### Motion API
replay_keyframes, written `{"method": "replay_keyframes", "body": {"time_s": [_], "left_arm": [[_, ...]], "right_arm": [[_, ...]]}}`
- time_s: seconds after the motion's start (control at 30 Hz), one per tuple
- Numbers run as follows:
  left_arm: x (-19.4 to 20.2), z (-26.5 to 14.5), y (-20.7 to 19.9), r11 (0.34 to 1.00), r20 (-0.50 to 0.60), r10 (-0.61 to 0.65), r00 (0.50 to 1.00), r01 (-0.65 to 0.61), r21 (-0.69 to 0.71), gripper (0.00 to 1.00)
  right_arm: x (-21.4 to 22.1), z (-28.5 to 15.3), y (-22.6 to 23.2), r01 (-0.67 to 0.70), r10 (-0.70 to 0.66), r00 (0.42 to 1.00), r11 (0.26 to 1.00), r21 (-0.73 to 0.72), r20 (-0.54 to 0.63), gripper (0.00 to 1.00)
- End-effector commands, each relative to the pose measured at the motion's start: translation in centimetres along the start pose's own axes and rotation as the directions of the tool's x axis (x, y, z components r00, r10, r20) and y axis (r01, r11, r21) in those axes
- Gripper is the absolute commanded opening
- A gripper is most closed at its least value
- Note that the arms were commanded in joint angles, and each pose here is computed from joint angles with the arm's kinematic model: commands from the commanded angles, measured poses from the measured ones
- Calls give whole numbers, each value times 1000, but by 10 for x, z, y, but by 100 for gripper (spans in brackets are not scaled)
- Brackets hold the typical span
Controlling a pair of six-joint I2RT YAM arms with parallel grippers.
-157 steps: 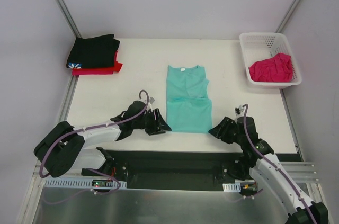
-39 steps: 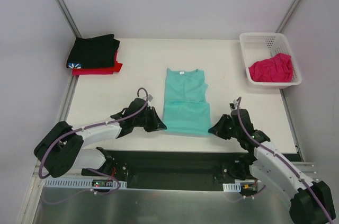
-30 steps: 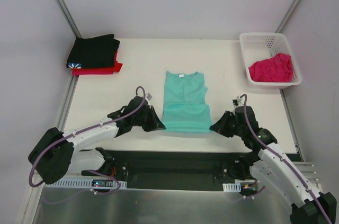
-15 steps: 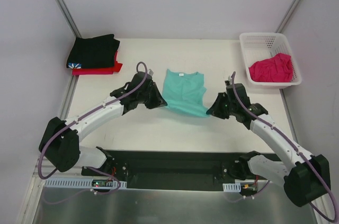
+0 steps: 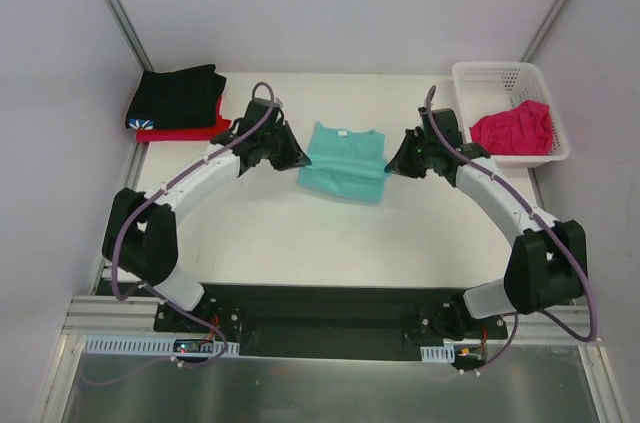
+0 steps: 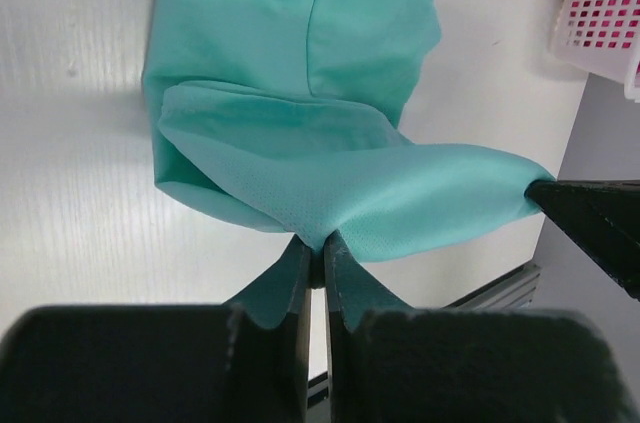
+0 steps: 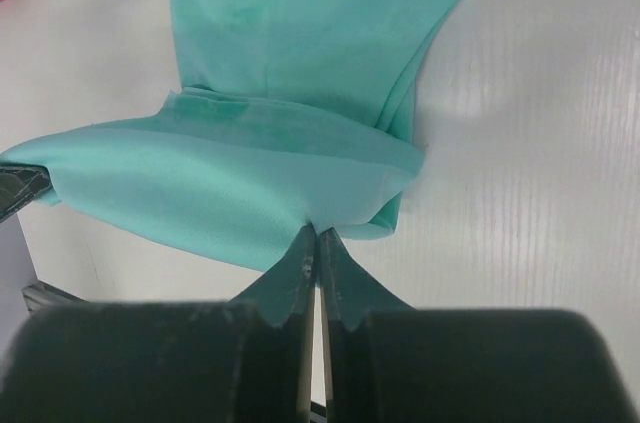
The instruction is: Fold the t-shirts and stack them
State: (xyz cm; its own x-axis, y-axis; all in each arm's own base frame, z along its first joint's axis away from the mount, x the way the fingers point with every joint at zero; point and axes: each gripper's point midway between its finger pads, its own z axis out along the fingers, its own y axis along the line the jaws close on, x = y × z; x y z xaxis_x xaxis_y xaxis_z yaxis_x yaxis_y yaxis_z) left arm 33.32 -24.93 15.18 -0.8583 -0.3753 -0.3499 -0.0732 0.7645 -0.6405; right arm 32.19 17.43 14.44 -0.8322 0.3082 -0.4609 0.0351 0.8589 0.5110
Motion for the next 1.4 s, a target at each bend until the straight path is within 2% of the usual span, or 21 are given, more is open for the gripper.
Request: {"method": "replay_keyframes", "body": {"time_s": [0.0, 0.3, 0.4, 0.53, 0.6, 0.7, 0.77, 0.97, 1.17, 1.2, 1.27, 1.3, 1.37], "left_arm": [[-26, 7, -11, 999, -2, 33, 999, -33, 25, 0], [-66, 56, -7, 1000, -33, 8, 999, -8, 21, 0], [-91, 66, -7, 999, -16, 2, 1000, -2, 41, 0], [-134, 70, -14, 996, 31, -1, 1000, -2, 90, 0], [-143, 79, -12, 995, 34, 8, 999, -12, 96, 0], [-168, 81, -30, 986, 60, 37, 998, -46, 162, 0], [-170, 84, -36, 979, 49, 49, 998, -57, 193, 0], [-167, 77, -38, 978, 47, 59, 997, -68, 199, 0], [-147, 59, -36, 979, 39, 62, 997, -69, 194, 0], [-136, 62, -25, 983, 17, 51, 999, -53, 173, 0], [-129, 51, -31, 980, 31, 64, 997, -69, 186, 0], [-116, 54, -18, 986, 9, 53, 999, -53, 158, 0], [-106, 42, -22, 985, 26, 64, 998, -67, 161, 0]], "right_arm": [[-33, 12, 7, 27, -27, 999, 999, -23, 19, 3], [-74, 51, 12, 29, -29, 1000, 999, -39, -2, 2], [-83, 68, 5, 18, -19, 999, 999, -35, -26, 2], [-118, 78, 16, 30, -30, 1000, 996, -88, -2, 1], [-127, 86, 11, 29, -30, 1000, 996, -84, -10, 1], [-146, 90, 11, 29, -29, 1000, 995, -99, 1, 2], [-157, 89, 16, 31, -30, 999, 991, -128, 10, 1], [-151, 78, 23, 46, -46, 999, 987, -155, 1, 1], [-120, 62, 21, 40, -46, 998, 985, -168, -33, 1], [-106, 64, 14, 25, -35, 997, 987, -157, -62, 1], [-95, 56, 16, 28, -40, 997, 986, -167, -69, 1], [-87, 55, 16, 23, -37, 996, 986, -167, -82, 1], [-66, 51, 16, 24, -41, 994, 986, -167, -104, 1]]}}
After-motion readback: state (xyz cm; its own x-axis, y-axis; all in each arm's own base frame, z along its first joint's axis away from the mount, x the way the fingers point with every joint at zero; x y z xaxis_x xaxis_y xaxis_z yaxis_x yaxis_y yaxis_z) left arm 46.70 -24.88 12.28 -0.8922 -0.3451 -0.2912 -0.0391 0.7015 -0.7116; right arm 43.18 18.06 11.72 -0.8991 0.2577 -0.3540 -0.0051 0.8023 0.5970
